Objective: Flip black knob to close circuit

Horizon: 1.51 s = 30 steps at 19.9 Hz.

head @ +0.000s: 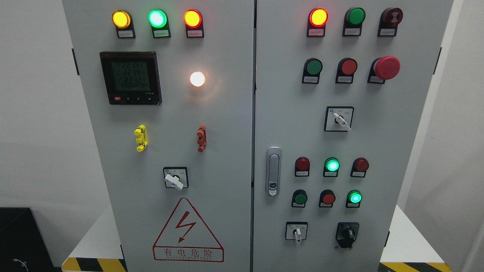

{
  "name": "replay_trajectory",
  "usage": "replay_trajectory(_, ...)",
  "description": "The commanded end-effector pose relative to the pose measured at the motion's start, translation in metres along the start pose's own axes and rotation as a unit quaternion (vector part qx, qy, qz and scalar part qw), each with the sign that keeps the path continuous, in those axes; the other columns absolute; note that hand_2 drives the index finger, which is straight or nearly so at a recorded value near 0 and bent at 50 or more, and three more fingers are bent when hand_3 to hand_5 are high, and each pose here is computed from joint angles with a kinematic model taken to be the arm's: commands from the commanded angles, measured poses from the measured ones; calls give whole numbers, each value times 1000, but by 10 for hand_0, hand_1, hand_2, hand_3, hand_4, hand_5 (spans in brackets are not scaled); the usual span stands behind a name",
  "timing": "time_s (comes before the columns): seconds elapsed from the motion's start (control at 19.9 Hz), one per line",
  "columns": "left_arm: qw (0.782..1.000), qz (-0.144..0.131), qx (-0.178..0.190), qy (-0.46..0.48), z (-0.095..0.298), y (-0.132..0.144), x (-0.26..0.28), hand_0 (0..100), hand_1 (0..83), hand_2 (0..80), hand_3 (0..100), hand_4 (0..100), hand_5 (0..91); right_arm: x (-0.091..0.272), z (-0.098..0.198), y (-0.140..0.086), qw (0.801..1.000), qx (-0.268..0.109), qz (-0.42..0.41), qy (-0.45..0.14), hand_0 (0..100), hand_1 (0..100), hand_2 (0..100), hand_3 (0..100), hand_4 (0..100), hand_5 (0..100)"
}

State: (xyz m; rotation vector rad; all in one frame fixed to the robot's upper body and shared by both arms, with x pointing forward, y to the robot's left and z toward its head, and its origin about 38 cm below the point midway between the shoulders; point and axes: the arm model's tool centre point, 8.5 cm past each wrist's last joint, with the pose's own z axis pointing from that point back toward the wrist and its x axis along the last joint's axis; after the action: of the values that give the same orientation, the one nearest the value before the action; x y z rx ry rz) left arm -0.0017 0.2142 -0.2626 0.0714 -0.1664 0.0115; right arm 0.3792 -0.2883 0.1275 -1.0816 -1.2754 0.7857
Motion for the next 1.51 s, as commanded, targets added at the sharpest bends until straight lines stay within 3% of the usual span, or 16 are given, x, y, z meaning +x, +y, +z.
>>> replay_trajectory(0.0, 1000, -20, -4, 9, 2, -1, -7, 0, 0, 0, 0, 0, 0, 18, -8, -23, 999, -30, 9, -15, 0, 0, 785, 956, 763, 782)
replay_trajectory(0.9, 1000, -21, -4, 9, 2, -1, -7, 0, 0, 0, 0, 0, 0, 37, -41, -37, 999, -35, 31, 0, 0, 4, 784, 955, 761, 781)
replay_trajectory(1.46, 1000, -21, -4, 9, 2, -1, -7, 0, 0, 0, 0, 0, 0, 31, -44, -42, 997, -43, 56, 19, 0, 50, 781, 954, 760, 781)
